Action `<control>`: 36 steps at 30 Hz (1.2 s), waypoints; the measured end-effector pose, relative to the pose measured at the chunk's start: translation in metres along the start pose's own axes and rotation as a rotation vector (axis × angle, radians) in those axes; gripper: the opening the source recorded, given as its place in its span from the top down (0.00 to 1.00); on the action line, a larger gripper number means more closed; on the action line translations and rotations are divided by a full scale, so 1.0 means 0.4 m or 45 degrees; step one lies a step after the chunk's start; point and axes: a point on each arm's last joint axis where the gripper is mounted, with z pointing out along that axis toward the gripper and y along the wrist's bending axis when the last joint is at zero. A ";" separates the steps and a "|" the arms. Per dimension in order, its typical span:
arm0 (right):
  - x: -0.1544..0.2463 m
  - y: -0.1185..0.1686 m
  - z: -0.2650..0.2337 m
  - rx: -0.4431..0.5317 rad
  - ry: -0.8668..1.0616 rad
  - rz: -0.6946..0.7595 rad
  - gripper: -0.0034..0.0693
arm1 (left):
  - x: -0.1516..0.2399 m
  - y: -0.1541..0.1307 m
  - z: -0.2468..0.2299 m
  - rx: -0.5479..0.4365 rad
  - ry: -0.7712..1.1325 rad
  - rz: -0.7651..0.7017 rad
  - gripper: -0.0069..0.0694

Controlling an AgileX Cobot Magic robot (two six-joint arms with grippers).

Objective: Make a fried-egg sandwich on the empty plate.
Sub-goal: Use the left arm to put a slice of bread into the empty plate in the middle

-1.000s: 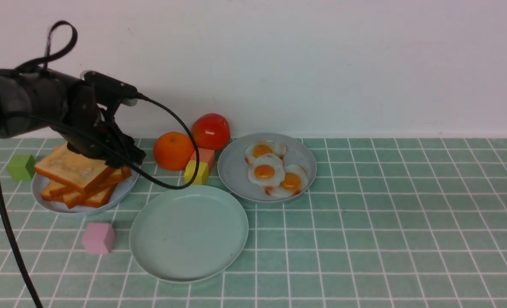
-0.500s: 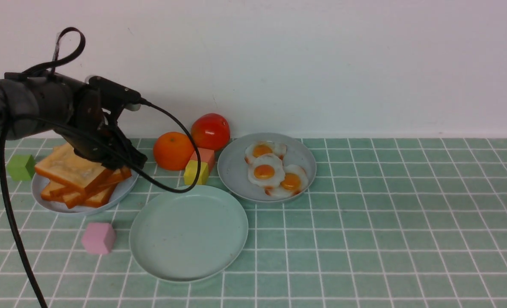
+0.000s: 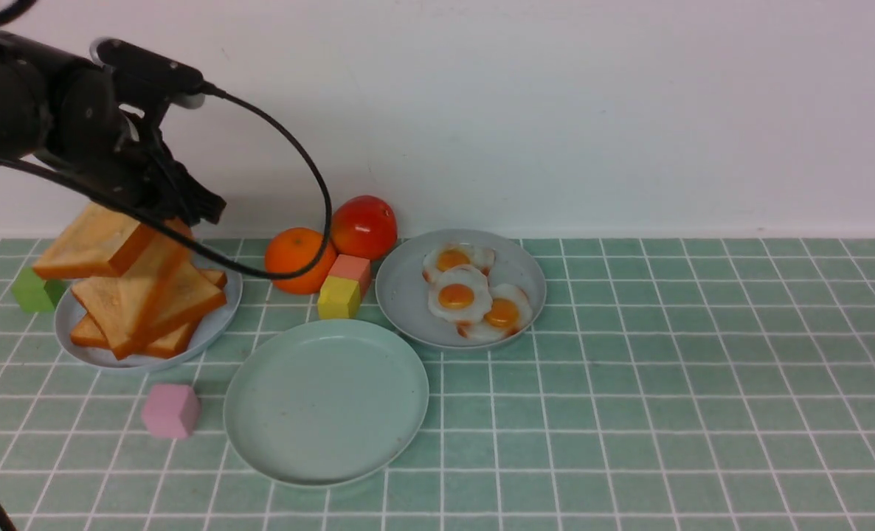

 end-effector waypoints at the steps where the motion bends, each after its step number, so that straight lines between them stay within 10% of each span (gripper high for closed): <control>1: 0.000 0.000 0.000 -0.001 0.002 -0.003 0.93 | 0.003 -0.002 0.005 0.005 0.013 -0.004 0.74; 15: 0.015 0.006 -0.005 -0.020 0.068 -0.007 0.92 | 0.025 -0.046 0.040 0.057 0.130 -0.044 0.74; 27: 0.017 0.007 -0.007 -0.019 0.065 -0.029 0.91 | 0.077 -0.468 -0.126 0.370 0.202 0.445 0.74; 36: 0.020 0.008 -0.008 -0.026 0.083 -0.039 0.90 | 0.122 -0.538 -0.005 0.296 0.211 0.576 0.74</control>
